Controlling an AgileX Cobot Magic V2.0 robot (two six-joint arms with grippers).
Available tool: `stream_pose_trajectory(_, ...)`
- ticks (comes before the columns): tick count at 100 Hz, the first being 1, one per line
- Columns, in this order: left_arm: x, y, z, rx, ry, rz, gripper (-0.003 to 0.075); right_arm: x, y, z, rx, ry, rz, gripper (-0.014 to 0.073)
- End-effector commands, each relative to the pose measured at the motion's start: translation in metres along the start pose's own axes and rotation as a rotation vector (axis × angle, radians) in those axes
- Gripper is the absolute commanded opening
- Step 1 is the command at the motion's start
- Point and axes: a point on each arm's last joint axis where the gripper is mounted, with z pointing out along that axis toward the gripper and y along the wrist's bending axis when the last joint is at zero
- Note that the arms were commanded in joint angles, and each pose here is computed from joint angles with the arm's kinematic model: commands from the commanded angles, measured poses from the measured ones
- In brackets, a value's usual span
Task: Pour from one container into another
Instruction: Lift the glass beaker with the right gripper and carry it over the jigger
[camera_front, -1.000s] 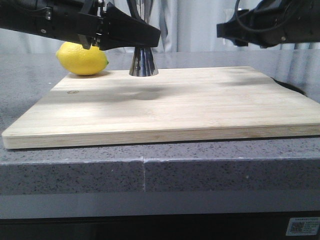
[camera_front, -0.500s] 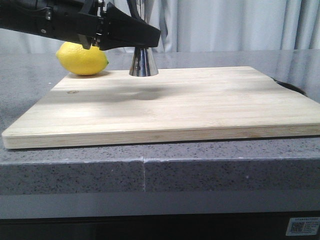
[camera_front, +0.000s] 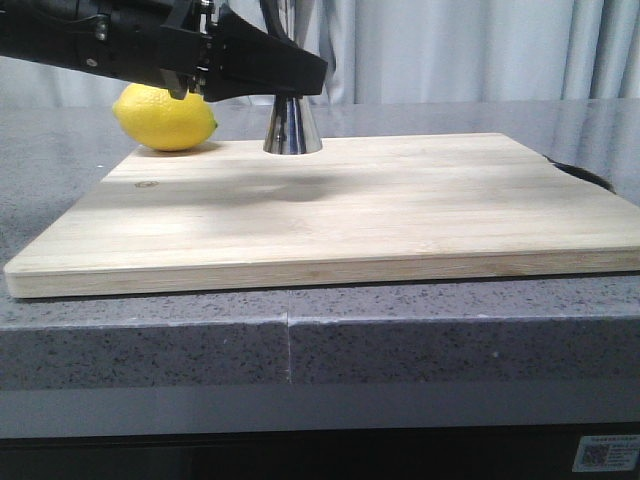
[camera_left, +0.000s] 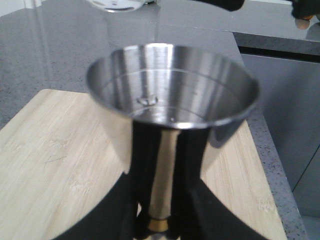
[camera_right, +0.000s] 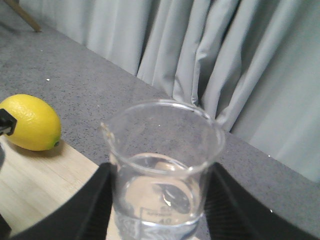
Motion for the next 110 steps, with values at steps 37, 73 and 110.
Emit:
stream_pose_trajectory(37,-0.037,-0.012,-0.004,0.036,-0.125,0.050,-0.0019,-0.054,0.001,-0.008,-0.017,-0.153,-0.134,0.0043)
stream_pose_trajectory(73,-0.037,-0.012,-0.004,0.036,-0.125,0.050,-0.0019,-0.055,0.011,-0.007,-0.054,-0.141,-0.205,0.0043)
stream_pose_trajectory(110,-0.037,-0.012,-0.004,0.036,-0.125,0.050,-0.0019,-0.051,0.014,-0.004,-0.068,-0.112,-0.271,0.0043)
